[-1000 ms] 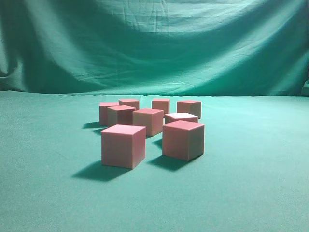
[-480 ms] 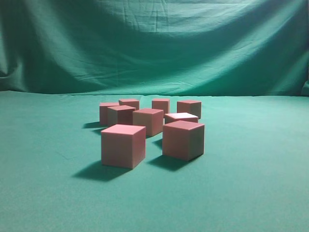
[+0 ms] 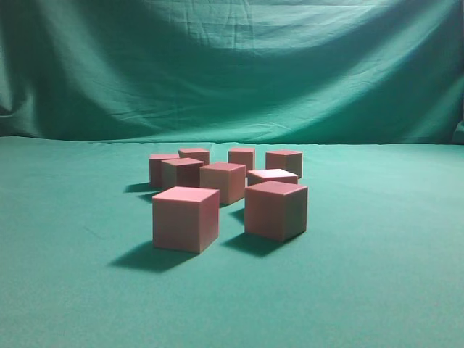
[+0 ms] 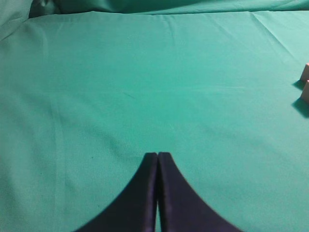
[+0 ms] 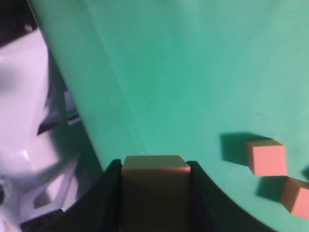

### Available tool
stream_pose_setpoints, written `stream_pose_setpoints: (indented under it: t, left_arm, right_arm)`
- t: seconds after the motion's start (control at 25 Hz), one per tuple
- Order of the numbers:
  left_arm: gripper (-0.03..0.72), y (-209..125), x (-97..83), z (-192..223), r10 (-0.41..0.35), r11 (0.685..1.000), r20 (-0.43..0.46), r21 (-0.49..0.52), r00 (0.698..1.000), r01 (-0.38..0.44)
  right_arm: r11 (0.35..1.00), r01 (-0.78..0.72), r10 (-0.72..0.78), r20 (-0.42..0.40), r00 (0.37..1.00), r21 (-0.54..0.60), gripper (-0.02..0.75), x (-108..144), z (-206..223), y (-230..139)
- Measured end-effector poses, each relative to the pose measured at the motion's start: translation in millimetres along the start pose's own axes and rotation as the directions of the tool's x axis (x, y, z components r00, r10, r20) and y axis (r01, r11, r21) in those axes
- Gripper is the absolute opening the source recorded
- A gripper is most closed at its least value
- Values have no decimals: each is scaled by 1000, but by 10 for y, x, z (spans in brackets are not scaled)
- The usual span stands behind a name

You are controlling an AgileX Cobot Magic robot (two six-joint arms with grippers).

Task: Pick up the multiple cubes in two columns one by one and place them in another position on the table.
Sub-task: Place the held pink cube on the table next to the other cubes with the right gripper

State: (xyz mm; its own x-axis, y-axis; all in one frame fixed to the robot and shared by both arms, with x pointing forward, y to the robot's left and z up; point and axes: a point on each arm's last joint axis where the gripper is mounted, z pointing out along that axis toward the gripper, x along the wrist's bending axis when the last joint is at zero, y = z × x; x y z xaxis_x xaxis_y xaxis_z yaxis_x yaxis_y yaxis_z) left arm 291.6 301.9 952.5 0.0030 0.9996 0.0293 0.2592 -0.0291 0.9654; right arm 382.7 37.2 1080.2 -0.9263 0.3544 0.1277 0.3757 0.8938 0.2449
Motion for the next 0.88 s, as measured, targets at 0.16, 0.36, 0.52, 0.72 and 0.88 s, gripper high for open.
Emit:
stream_pose_setpoints:
  t: [0.16, 0.36, 0.52, 0.72, 0.88]
  left_arm:
    - [0, 0, 0, 0, 0, 1000, 0, 0, 1000, 0]
    - [0, 0, 0, 0, 0, 1000, 0, 0, 1000, 0]
    - [0, 0, 0, 0, 0, 1000, 0, 0, 1000, 0]
    - [0, 0, 0, 0, 0, 1000, 0, 0, 1000, 0]
    - [0, 0, 0, 0, 0, 1000, 0, 0, 1000, 0]
  right_arm:
    - [997, 24, -27, 38, 999, 68, 260, -13, 279, 51]
    - [998, -7, 0, 108, 994, 70, 260, -92, 511, 126]
    - [998, -57, 53, 217, 975, 11, 260, -204, 582, 193]
    - [987, -154, 162, 273, 948, -52, 260, -404, 616, 239]
    - [980, -196, 196, 293, 936, -31, 260, -606, 742, 236]
